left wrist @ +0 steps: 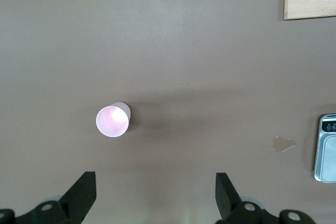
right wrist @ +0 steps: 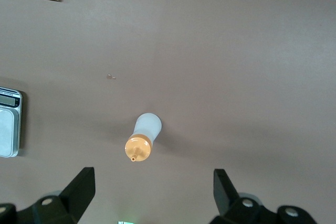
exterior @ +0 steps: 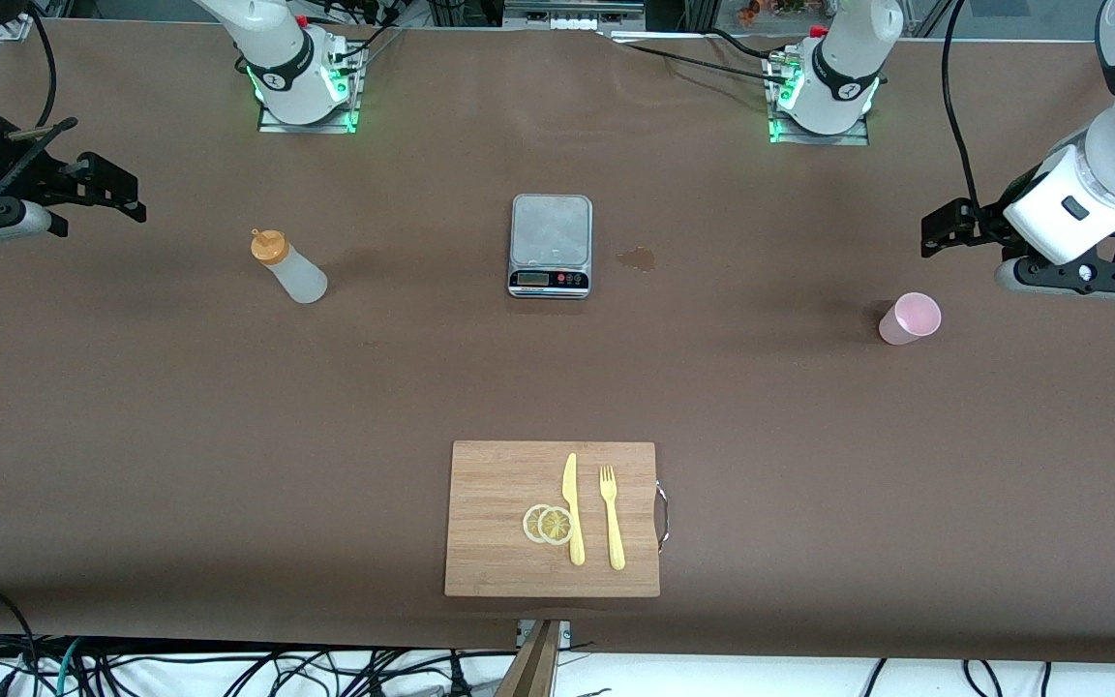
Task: Add sauce to pink cup with both arms
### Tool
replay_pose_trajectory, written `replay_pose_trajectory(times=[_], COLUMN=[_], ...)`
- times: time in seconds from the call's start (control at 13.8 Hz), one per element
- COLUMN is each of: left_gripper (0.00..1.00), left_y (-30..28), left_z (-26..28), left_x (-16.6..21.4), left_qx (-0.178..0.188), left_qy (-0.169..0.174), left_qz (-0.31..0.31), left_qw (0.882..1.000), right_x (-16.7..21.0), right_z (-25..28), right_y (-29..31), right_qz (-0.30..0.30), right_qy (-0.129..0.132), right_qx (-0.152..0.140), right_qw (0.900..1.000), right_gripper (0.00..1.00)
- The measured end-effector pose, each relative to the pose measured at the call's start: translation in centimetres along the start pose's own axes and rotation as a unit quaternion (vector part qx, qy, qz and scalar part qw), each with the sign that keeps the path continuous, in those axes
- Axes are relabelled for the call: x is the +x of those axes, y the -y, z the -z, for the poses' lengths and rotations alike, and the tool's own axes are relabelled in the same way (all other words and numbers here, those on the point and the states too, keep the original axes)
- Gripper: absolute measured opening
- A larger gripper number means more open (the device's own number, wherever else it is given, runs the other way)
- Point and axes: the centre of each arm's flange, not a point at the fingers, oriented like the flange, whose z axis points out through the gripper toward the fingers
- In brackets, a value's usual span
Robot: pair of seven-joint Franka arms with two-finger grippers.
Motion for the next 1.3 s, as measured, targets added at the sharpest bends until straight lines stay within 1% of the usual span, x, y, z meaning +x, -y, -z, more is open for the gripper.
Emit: replay_pose_trajectory(times=[0.36,1.3], left_gripper=[1.00,1.00], left_y=[1.05,0.43], left_z=[-0.43,-0.48], left_x=[0.28,0.29], left_qx=[-0.002,-0.001], left_qy=[0.004,0.005], left_qz=[0.009,0.003], left_qw=[1.000,1.000], right_x=[0.00,0.00], right_z=[0.00,0.00], right_y=[-0.01,-0.02], right_qz=[0.000,0.000], right_qy=[0.000,0.000], right_qx=[0.000,0.000], right_qw=[1.000,1.000], right_gripper=[1.00,1.00])
